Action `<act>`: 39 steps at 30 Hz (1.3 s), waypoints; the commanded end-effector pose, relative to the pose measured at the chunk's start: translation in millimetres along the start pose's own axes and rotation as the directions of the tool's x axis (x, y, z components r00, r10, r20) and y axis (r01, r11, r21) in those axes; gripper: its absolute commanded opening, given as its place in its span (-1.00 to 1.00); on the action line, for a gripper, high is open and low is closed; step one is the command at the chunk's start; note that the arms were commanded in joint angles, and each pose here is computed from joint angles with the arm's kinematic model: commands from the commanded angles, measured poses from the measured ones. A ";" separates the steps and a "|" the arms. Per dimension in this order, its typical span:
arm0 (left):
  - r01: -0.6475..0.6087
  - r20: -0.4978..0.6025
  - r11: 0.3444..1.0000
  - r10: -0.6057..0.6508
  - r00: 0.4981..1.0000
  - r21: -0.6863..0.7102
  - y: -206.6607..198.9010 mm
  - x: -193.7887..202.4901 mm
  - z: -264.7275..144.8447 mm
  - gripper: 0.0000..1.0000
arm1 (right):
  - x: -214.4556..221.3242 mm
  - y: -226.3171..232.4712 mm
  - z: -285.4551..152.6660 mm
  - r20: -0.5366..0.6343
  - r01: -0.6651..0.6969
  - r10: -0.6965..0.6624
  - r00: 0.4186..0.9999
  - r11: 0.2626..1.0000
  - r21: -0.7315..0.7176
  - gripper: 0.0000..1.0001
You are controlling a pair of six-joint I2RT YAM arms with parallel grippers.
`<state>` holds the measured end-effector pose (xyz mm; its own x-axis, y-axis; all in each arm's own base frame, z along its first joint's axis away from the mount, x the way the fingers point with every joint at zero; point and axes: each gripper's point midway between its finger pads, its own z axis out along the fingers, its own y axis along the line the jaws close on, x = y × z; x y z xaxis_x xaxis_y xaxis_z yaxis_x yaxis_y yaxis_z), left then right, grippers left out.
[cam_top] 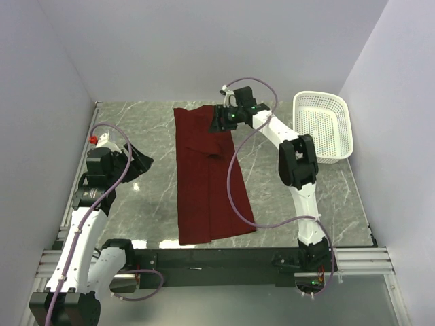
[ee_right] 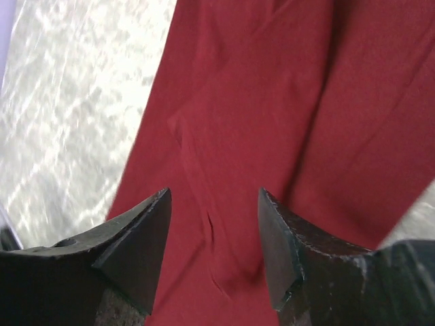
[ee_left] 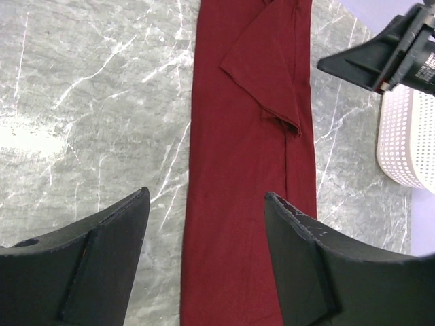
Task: Fold and stack the t-shirts
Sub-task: Fold the tshirt
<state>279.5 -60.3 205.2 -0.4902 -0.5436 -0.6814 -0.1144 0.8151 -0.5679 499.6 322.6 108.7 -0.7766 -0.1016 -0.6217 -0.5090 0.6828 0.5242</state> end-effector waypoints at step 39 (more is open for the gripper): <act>0.262 -0.679 0.913 -0.408 0.610 -0.313 8.8 274.6 -78.7 0.23 | 267.1 104.5 -209.1 0.193 0.938 -0.949 0.247 0.185 -0.292 1.00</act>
<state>75.5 -190.2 61.7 -0.9188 -0.3896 0.0629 -0.3364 0.6899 -0.6411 157.6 210.4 116.8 0.2408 -0.5500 -0.7997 -0.9705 -0.1488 -0.1898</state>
